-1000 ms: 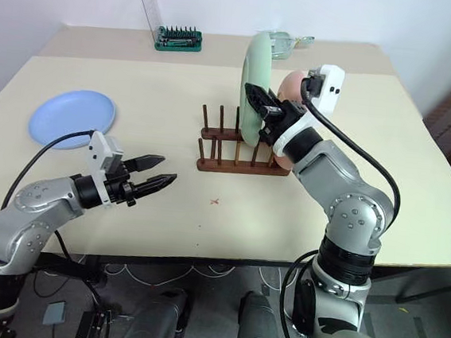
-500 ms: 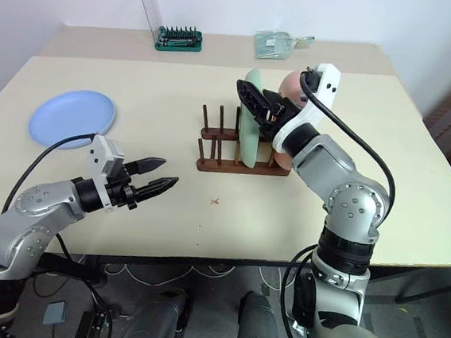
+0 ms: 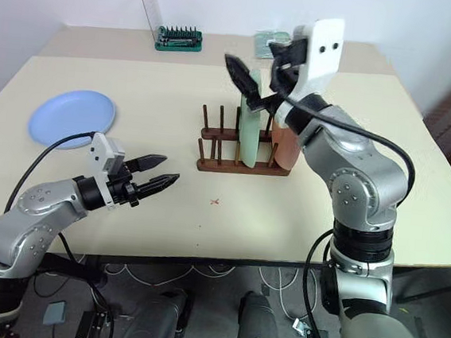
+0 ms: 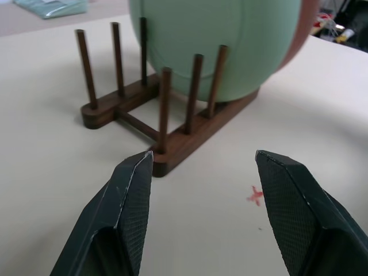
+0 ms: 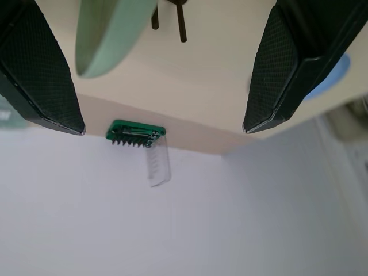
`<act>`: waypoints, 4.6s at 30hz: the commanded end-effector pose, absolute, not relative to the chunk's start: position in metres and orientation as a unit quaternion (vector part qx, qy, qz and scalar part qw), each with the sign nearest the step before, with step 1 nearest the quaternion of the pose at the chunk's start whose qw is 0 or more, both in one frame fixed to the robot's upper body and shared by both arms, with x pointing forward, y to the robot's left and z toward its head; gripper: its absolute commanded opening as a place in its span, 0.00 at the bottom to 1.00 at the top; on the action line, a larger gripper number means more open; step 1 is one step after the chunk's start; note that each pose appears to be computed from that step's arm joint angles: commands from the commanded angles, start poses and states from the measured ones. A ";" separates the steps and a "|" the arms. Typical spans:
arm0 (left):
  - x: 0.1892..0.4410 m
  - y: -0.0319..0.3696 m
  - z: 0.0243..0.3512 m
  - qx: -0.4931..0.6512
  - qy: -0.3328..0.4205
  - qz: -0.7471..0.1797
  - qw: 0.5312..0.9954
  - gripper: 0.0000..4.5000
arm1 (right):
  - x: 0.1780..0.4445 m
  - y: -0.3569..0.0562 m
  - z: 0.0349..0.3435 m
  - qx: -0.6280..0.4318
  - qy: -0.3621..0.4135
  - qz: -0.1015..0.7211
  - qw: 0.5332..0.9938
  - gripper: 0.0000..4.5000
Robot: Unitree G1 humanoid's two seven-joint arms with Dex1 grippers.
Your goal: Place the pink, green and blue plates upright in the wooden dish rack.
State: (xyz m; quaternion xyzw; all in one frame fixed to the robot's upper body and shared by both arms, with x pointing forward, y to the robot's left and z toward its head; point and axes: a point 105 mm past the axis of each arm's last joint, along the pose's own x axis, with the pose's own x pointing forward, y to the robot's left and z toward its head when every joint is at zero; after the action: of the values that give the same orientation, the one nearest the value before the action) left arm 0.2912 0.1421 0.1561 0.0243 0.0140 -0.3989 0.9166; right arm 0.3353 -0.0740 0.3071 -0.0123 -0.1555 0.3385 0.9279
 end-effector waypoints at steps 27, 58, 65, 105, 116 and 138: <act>0.375 0.365 0.145 -0.332 0.094 0.310 0.886 0.80 | 0.316 -0.022 0.300 -0.210 -0.261 0.429 0.839 1.00; 0.350 0.153 0.358 -0.045 -0.193 -0.072 0.977 0.00 | 0.345 0.016 0.275 -0.533 -0.359 0.334 0.689 1.00; 0.333 0.157 0.375 -0.048 -0.202 -0.083 0.975 0.00 | 0.362 0.018 0.284 -0.563 -0.360 0.294 0.683 1.00; 0.331 0.274 0.218 0.104 -0.097 -0.042 0.989 0.63 | 0.301 0.012 0.332 0.046 -0.256 0.499 0.827 0.00; 0.300 0.209 0.155 0.086 -0.016 -0.244 0.966 0.63 | 0.298 0.003 0.307 0.216 -0.109 0.500 0.831 0.00; 0.279 0.171 0.141 0.087 0.014 -0.344 0.935 0.65 | 0.335 -0.010 0.280 0.314 0.023 0.431 0.846 0.41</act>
State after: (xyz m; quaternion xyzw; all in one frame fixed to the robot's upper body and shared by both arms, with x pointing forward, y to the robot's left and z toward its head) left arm 0.2824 0.1801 0.1313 0.0827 0.0348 -0.3308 0.9394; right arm 0.3425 -0.0145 0.2619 0.3205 0.0481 0.4077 0.8537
